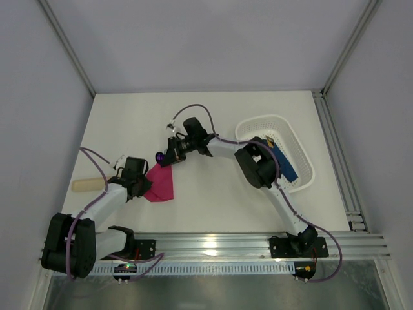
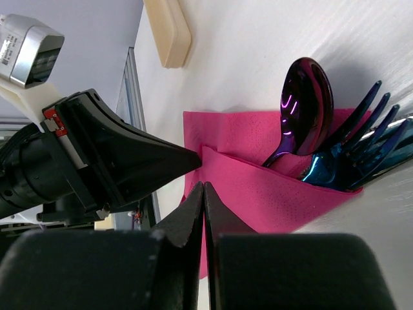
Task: Place the utensils on the paper napkin and roll it up
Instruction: Adjust the napkin at the center of the board.
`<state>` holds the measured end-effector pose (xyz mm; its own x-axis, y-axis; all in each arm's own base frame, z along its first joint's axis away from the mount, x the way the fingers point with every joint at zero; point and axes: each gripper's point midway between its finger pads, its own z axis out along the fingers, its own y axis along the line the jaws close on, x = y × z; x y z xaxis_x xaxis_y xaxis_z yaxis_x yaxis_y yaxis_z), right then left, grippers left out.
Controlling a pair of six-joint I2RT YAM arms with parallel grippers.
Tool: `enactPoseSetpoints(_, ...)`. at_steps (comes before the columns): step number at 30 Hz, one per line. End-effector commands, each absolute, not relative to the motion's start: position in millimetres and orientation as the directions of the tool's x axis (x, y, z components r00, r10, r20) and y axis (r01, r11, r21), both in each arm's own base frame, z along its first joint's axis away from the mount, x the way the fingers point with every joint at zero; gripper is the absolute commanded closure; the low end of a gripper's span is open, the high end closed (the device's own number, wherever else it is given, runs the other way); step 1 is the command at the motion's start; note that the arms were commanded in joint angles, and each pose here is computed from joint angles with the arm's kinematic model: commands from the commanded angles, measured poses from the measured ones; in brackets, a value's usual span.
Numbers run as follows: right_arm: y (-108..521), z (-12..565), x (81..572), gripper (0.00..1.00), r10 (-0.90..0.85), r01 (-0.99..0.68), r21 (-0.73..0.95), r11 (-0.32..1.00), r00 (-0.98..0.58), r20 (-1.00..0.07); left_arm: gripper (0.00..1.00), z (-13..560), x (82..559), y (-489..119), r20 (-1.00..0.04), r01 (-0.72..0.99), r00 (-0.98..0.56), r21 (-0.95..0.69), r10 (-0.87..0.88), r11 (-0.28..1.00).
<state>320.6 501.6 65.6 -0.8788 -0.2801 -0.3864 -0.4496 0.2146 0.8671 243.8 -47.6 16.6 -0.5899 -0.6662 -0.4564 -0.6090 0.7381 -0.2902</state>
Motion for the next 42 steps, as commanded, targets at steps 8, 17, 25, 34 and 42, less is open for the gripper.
enactPoseSetpoints(8, 515, 45, 310, 0.96, -0.297, -0.432, 0.878, 0.205, -0.882, -0.365, 1.00, 11, 232, -42, -0.454, -0.623, -0.600, -0.251, -0.659, 0.741)
enactPoseSetpoints(17, 512, 11, 317, 0.96, -0.285, -0.397, 0.868, 0.299, -0.905, -0.315, 1.00, 12, 232, -45, -0.448, -0.614, -0.606, -0.262, -0.658, 0.744)
enactPoseSetpoints(25, 506, -3, 321, 0.96, -0.264, -0.381, 0.856, 0.350, -0.917, -0.300, 0.98, 29, 239, -54, -0.460, -0.557, -0.608, -0.333, -0.647, 0.761)
enactPoseSetpoints(34, 498, -6, 325, 0.96, -0.261, -0.389, 0.842, 0.374, -0.915, -0.307, 0.76, 102, 260, -62, -0.585, -0.396, -0.466, -0.532, -0.663, 0.748)
enactPoseSetpoints(42, 499, 0, 327, 0.96, -0.255, -0.390, 0.843, 0.372, -0.916, -0.311, 0.94, 81, 288, -102, -0.487, -0.317, -0.566, -0.617, -0.665, 0.721)
